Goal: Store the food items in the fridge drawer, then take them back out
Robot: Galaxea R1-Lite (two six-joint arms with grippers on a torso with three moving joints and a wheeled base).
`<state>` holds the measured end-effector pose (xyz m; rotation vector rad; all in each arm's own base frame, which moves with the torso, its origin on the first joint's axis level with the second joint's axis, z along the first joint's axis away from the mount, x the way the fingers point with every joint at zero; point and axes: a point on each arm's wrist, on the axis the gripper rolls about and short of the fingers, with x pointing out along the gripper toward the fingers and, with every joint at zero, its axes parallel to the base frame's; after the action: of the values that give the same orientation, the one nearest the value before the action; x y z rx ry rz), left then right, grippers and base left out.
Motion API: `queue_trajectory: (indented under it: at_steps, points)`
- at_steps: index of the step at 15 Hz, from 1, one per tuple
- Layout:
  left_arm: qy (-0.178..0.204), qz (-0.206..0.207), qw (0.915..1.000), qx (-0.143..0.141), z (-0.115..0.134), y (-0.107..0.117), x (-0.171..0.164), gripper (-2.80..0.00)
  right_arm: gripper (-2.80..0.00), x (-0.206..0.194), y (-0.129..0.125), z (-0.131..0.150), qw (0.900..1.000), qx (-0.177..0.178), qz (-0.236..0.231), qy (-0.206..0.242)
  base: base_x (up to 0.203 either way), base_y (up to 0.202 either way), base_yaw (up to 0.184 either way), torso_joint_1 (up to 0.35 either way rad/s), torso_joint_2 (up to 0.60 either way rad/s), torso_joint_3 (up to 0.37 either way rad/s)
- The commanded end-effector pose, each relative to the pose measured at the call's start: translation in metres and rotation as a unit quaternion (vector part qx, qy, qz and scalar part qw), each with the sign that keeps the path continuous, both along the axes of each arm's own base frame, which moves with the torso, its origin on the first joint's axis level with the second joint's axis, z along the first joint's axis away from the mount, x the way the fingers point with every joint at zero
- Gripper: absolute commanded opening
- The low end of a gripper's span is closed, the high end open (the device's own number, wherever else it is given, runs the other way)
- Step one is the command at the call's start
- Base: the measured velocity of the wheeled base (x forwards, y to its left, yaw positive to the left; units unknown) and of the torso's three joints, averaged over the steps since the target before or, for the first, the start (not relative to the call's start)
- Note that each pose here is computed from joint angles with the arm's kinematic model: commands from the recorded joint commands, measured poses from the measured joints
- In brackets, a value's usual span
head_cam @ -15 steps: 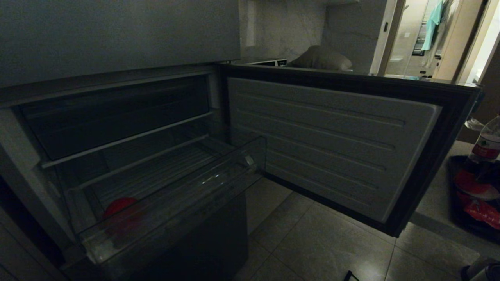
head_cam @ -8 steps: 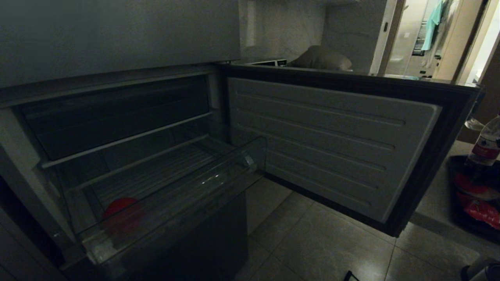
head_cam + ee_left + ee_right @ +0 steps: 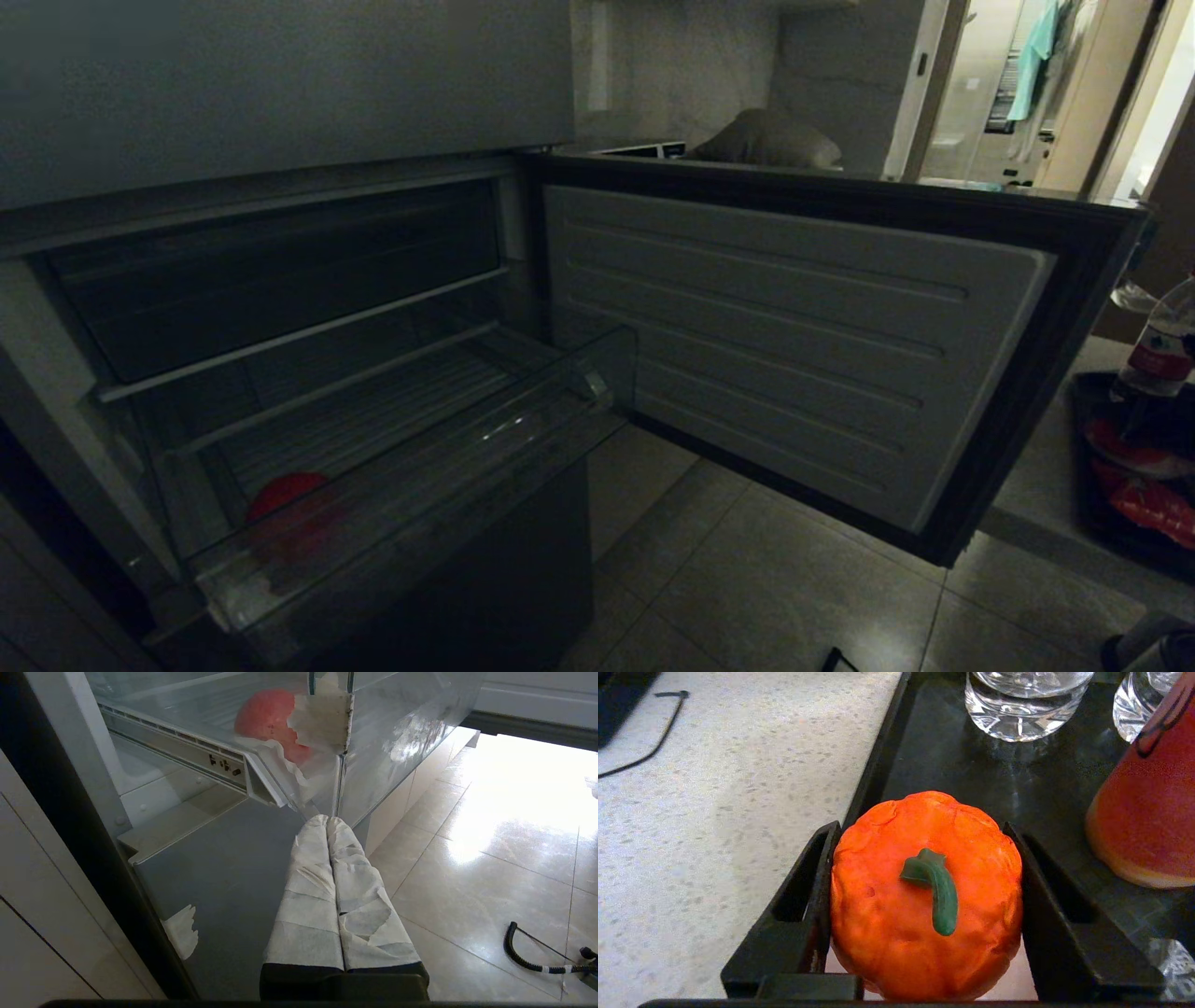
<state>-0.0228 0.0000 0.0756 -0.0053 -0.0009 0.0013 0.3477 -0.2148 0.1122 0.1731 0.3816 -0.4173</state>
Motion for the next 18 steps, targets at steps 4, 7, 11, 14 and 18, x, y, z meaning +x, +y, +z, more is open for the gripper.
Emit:
queue_trajectory:
  at_steps: [4, 7, 11, 14, 18]
  points:
    - [0.000, 0.000, 1.0000, 0.000, 0.000, 0.000, 0.000, -2.80, -2.80, -0.016, 0.025, 0.033, 1.000, -0.011, 0.013, -0.026, 0.000, 0.000, 0.000, 0.000, 0.00, 0.000]
    - [0.000, 0.000, 1.0000, 0.000, 0.000, 0.000, 0.000, -2.80, -2.80, -0.040, 0.051, 0.053, 0.999, -0.018, 0.026, -0.038, 0.000, 0.000, 0.000, 0.000, 0.00, 0.000]
    - [0.000, 0.000, 1.0000, 0.000, 0.000, 0.000, 0.000, -2.80, -2.80, -0.089, 0.087, 0.072, 0.998, -0.025, 0.037, -0.050, 0.000, 0.000, 0.000, 0.000, 0.00, 0.000]
    - [0.000, 0.000, 1.0000, 0.000, 0.000, 0.000, 0.000, -2.80, -2.80, -0.115, 0.102, 0.066, 0.998, -0.021, 0.038, -0.040, 0.000, 0.000, 0.000, 0.000, 0.00, 0.000]
    - [0.000, 0.000, 1.0000, 0.000, 0.000, 0.000, 0.000, -2.80, -2.80, -0.148, 0.118, 0.061, 0.999, -0.020, 0.035, -0.036, 0.000, 0.000, 0.000, 0.000, 0.00, 0.000]
